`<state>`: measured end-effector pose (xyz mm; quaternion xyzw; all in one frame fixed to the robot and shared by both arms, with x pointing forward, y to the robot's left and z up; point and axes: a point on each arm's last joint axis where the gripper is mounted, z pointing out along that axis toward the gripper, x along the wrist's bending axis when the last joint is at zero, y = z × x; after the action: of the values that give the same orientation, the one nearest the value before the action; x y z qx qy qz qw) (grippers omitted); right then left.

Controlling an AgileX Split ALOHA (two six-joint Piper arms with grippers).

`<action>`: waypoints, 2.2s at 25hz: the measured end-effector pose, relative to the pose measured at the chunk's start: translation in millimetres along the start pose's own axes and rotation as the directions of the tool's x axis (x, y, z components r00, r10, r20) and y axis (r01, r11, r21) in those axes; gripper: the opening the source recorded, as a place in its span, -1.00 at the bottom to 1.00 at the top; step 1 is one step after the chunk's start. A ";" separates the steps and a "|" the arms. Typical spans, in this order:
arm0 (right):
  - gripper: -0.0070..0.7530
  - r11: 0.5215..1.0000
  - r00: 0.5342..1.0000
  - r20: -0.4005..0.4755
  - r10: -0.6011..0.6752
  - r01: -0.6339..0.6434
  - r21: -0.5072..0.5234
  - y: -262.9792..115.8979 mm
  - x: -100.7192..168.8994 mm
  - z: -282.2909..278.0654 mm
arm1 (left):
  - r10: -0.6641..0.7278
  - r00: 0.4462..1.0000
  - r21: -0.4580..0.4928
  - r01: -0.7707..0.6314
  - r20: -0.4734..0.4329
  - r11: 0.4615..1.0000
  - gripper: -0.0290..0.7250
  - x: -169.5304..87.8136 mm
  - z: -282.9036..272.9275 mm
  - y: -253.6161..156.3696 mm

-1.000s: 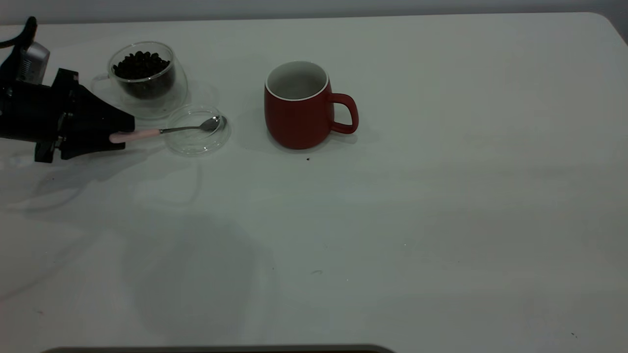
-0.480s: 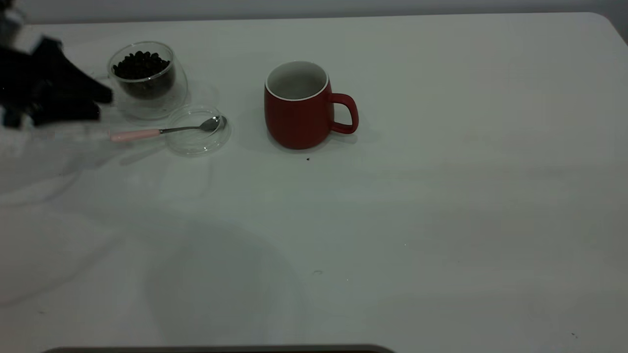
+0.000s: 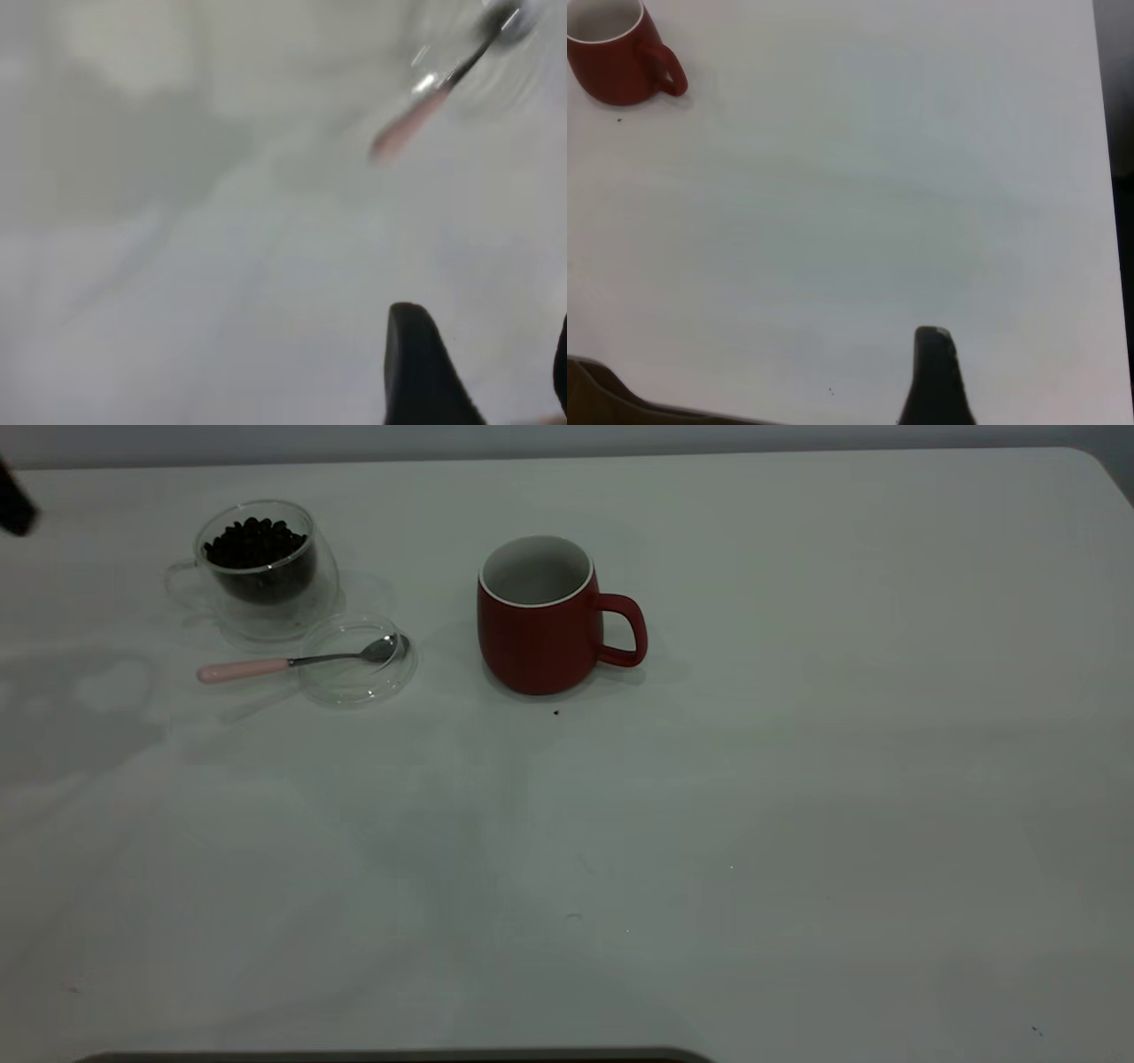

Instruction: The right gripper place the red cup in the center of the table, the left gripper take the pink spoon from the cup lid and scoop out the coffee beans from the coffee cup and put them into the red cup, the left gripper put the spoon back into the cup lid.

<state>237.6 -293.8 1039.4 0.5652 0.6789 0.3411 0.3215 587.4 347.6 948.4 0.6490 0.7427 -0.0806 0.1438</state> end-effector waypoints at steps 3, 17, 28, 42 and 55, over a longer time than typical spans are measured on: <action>0.57 1.000 1.000 0.000 0.000 0.000 0.000 0.0 0.0 0.0 | -0.042 0.988 0.039 0.048 -0.150 0.998 0.20 -15.6 -34.2 -18.7; 0.57 1.000 1.000 0.000 0.000 0.000 0.000 0.0 0.0 0.0 | -0.100 0.948 -0.100 0.073 -0.302 0.992 0.20 -46.0 -133.7 -113.8; 0.57 1.000 1.000 0.000 0.000 0.000 0.000 0.0 0.0 0.0 | -0.057 0.963 -0.283 -0.020 -0.263 0.959 0.20 -54.0 -156.9 -210.0; 0.57 1.000 1.000 0.000 0.000 0.000 0.000 0.0 0.0 0.0 | 0.102 0.938 -0.553 -0.280 -0.331 0.785 0.20 -48.4 -148.1 -325.8; 0.57 1.000 1.000 0.000 0.000 0.000 0.000 0.0 0.0 0.0 | 0.216 0.922 -0.642 -0.381 -0.323 0.666 0.20 -31.2 -104.6 -363.4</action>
<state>237.6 -293.8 1039.4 0.5652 0.6789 0.3411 0.3215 220.8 297.8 1032.9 0.6652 0.6120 0.3002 0.3047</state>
